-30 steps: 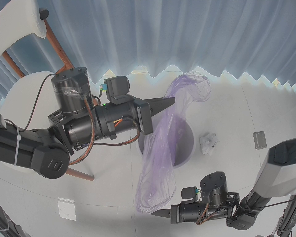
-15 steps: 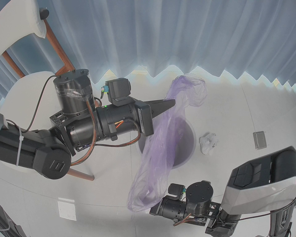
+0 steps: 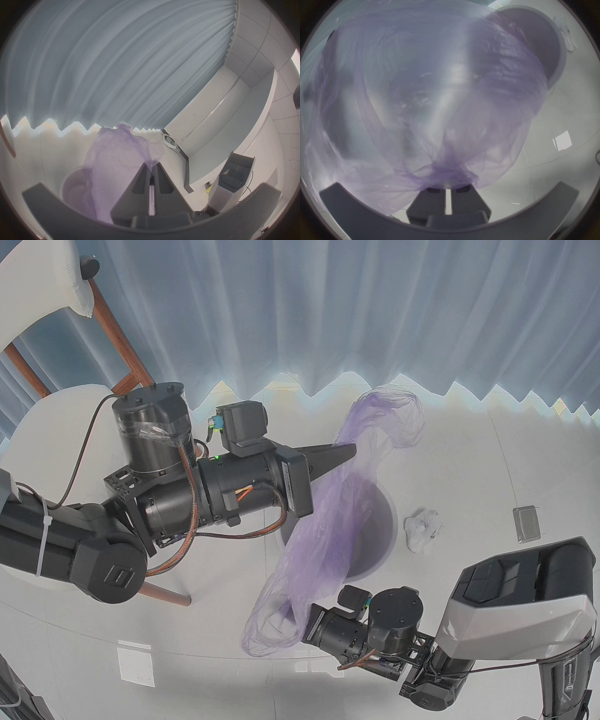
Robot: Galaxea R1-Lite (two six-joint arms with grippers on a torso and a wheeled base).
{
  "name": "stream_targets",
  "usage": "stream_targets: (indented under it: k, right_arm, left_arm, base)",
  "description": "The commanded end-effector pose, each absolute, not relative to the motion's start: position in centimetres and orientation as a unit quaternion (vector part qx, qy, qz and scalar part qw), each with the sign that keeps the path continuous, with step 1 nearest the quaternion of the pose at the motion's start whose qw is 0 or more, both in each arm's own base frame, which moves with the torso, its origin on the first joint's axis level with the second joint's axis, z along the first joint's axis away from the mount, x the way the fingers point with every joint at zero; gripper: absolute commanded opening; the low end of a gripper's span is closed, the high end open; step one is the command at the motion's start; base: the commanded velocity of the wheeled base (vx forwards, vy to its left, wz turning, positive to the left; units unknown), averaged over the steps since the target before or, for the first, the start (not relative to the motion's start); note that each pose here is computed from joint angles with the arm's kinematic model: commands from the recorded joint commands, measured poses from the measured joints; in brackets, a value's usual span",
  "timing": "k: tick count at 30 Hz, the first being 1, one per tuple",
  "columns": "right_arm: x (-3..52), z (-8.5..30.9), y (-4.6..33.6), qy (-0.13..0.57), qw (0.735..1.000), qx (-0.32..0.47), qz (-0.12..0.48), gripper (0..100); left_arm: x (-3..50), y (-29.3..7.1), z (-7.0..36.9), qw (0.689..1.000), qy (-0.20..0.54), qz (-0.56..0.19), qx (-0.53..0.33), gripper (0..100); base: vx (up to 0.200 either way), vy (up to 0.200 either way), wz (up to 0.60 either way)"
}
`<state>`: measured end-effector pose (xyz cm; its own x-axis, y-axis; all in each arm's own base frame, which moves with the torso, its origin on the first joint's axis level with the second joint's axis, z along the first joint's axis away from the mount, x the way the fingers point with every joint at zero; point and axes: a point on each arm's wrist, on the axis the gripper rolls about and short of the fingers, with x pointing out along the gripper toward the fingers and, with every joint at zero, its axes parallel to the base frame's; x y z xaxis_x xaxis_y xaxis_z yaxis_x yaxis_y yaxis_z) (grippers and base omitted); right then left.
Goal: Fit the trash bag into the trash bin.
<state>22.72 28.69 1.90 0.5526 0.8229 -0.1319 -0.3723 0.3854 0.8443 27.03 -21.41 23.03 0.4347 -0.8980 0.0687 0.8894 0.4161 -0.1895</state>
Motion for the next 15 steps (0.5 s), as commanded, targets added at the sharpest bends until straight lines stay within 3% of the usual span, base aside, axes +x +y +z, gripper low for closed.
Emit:
stream_targets:
  k: [1, 5, 15]
  right_arm:
    - [24.7, 3.2, 28.4, 0.237, 0.791, 0.414, 0.384, 0]
    - [27.9, 4.6, 27.6, 0.185, 0.809, 0.412, 0.377, 0]
    - [33.2, 6.8, 25.7, 0.148, 0.835, 0.413, 0.334, 0]
  left_arm:
    - [27.1, -21.4, 22.9, 0.841, 0.023, -0.531, -0.099, 0]
    - [27.1, -21.4, 22.9, 0.841, 0.023, -0.531, -0.099, 0]
    - [27.3, -21.6, 22.6, 0.841, 0.024, -0.531, -0.099, 0]
  base:
    - [0.0, 0.0, 0.0]
    - [0.0, 0.0, 0.0]
    - [0.0, 0.0, 0.0]
